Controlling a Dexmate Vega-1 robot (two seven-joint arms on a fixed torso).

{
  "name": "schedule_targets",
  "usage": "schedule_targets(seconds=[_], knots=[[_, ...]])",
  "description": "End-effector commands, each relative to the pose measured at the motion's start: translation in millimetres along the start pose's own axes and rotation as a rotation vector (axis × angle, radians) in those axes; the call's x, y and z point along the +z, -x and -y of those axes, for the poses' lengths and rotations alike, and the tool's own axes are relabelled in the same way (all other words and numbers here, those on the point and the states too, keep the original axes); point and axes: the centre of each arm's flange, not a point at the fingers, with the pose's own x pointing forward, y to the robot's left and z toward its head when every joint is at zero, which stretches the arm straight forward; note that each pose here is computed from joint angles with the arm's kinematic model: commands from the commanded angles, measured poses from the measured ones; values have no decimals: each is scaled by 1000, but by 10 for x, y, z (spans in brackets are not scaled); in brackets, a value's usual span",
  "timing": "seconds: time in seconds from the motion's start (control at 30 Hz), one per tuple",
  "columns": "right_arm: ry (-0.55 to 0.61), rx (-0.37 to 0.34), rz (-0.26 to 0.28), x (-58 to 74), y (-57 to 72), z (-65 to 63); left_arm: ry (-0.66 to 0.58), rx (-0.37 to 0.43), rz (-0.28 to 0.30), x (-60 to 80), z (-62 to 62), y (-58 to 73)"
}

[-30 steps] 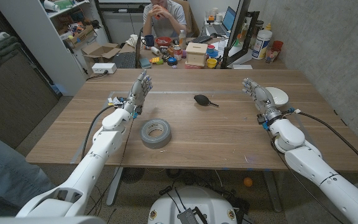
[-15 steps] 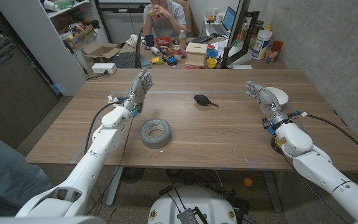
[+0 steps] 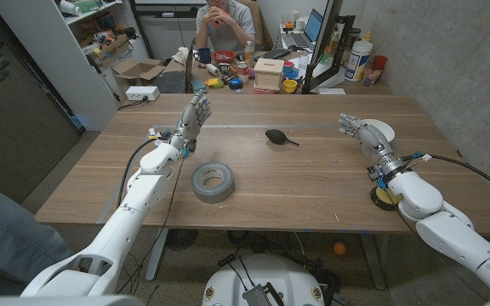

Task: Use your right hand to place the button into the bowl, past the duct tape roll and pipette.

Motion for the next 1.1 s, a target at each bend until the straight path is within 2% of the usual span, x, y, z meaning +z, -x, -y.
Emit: schedule_targets(seconds=[0.03,0.37,0.77,1.1], knots=[[94,141,73,126,152,19,-22,-20,4,95,165,-8],[130,190,110,108,301,117,-42,-18,1,151,262,38],[187,208,118,112,554,263,-83,-34,-10,235,444,63],[270,234,109,115,695,338,-105,-53,-24,287,551,75]])
